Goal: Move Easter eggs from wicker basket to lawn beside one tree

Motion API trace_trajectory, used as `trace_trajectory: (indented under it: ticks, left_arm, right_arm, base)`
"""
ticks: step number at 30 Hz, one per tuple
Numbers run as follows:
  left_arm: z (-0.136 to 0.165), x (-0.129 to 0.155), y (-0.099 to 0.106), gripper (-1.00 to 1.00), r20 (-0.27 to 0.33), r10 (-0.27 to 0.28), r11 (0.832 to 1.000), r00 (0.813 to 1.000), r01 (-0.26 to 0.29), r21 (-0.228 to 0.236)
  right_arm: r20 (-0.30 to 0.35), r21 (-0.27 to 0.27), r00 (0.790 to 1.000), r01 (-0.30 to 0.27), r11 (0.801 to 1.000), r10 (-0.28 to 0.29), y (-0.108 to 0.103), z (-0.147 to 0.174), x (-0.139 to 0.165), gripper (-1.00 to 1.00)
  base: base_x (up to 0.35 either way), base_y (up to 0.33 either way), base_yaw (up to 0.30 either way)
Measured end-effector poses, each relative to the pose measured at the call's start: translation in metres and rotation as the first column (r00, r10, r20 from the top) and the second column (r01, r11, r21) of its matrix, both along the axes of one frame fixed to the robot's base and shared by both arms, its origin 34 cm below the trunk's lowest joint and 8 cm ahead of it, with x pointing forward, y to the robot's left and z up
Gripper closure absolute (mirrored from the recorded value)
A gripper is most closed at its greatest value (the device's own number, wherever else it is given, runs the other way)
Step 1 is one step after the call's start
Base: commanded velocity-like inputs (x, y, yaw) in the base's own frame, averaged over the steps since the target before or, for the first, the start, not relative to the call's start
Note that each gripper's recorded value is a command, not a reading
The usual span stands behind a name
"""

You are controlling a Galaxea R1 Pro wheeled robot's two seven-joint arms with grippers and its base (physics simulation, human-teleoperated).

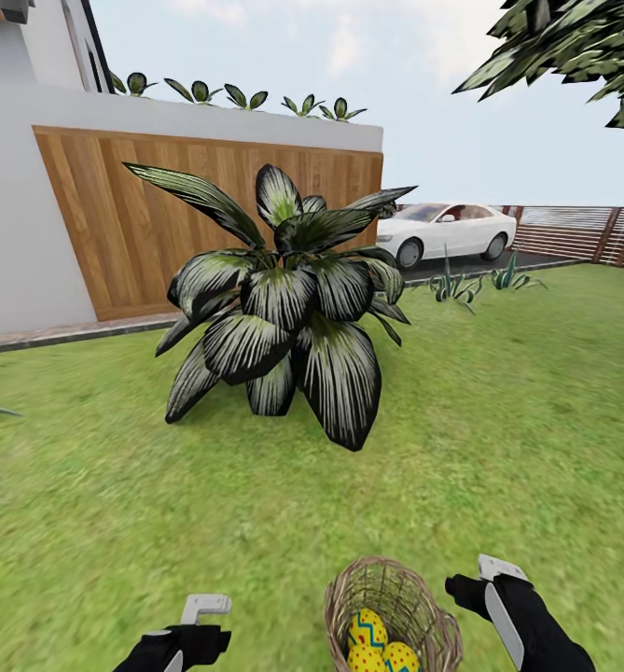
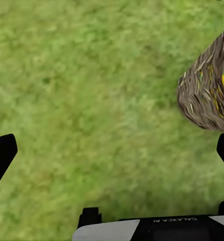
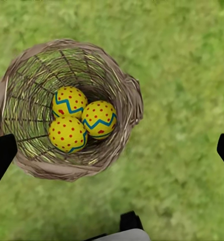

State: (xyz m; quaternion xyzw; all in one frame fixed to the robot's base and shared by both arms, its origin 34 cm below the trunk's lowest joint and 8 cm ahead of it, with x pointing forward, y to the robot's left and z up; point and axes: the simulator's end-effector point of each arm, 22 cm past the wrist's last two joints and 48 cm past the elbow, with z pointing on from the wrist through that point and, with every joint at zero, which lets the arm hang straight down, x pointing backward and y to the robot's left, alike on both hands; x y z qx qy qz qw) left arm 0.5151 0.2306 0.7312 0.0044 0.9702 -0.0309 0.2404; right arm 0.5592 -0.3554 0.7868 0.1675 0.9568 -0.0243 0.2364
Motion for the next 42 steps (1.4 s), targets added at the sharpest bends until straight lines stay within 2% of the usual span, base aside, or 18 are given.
trace_trajectory:
  ticks: [12,24,42]
  left_arm:
    - [0.001,0.002,0.000,-1.00,0.004,0.003,1.000,1.000,-0.003,0.004]
    - [0.008,0.009,-0.003,-1.00,0.019,0.003,1.000,1.000,-0.003,-0.005]
    - [0.018,0.020,-0.006,-1.00,0.044,0.000,1.000,0.999,0.000,-0.014]
  right_arm:
    - [-0.002,-0.002,1.000,0.003,1.000,-0.003,-0.003,0.000,-0.001,-1.00]
    - [-0.015,-0.014,1.000,0.021,1.000,-0.021,-0.015,0.000,-0.004,-1.00]
    - [-0.017,-0.019,1.000,0.017,1.000,-0.018,-0.014,0.000,-0.004,-1.00]
  base:
    - [0.041,0.000,0.000]
    - [0.002,0.000,0.000]
    - [0.000,0.000,0.000]
